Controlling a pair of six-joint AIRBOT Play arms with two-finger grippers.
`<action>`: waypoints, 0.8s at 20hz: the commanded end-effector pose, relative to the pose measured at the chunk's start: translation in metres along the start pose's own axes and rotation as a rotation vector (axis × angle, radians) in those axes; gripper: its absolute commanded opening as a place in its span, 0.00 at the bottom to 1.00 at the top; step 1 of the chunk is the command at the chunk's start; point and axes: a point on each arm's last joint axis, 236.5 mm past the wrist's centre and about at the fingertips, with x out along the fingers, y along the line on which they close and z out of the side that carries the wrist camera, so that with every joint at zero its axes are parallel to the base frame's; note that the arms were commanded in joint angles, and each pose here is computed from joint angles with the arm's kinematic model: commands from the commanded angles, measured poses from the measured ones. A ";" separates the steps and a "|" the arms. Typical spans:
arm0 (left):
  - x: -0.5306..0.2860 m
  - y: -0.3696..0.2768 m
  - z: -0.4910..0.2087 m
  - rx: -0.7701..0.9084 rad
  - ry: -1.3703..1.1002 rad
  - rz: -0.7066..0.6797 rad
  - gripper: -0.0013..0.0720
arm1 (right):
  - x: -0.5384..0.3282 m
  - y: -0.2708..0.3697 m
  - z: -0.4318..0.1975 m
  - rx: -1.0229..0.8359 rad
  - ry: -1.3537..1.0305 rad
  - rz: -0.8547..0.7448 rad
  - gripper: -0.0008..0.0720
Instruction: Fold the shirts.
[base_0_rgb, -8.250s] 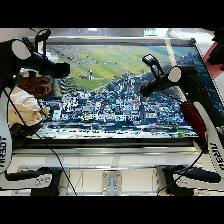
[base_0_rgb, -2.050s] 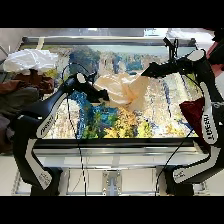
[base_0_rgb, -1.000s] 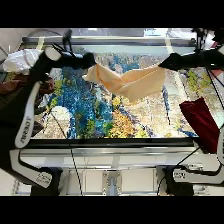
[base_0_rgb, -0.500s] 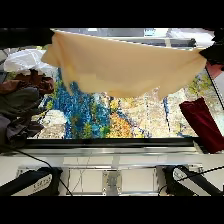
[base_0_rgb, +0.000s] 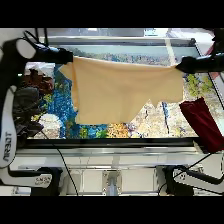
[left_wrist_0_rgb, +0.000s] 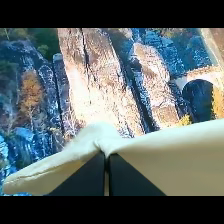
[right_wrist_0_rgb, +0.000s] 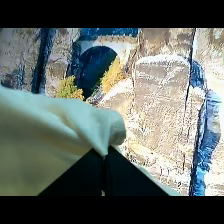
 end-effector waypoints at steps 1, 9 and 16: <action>0.088 0.009 -0.025 -0.077 0.013 -0.021 0.03 | 0.082 -0.007 -0.037 0.035 0.107 0.009 0.05; 0.135 0.010 0.010 -0.191 -0.189 -0.032 0.93 | 0.167 -0.042 -0.054 0.151 0.068 -0.055 0.05; 0.059 -0.001 0.059 -0.068 -0.125 -0.050 0.75 | 0.164 -0.070 -0.033 0.202 -0.032 -0.152 0.05</action>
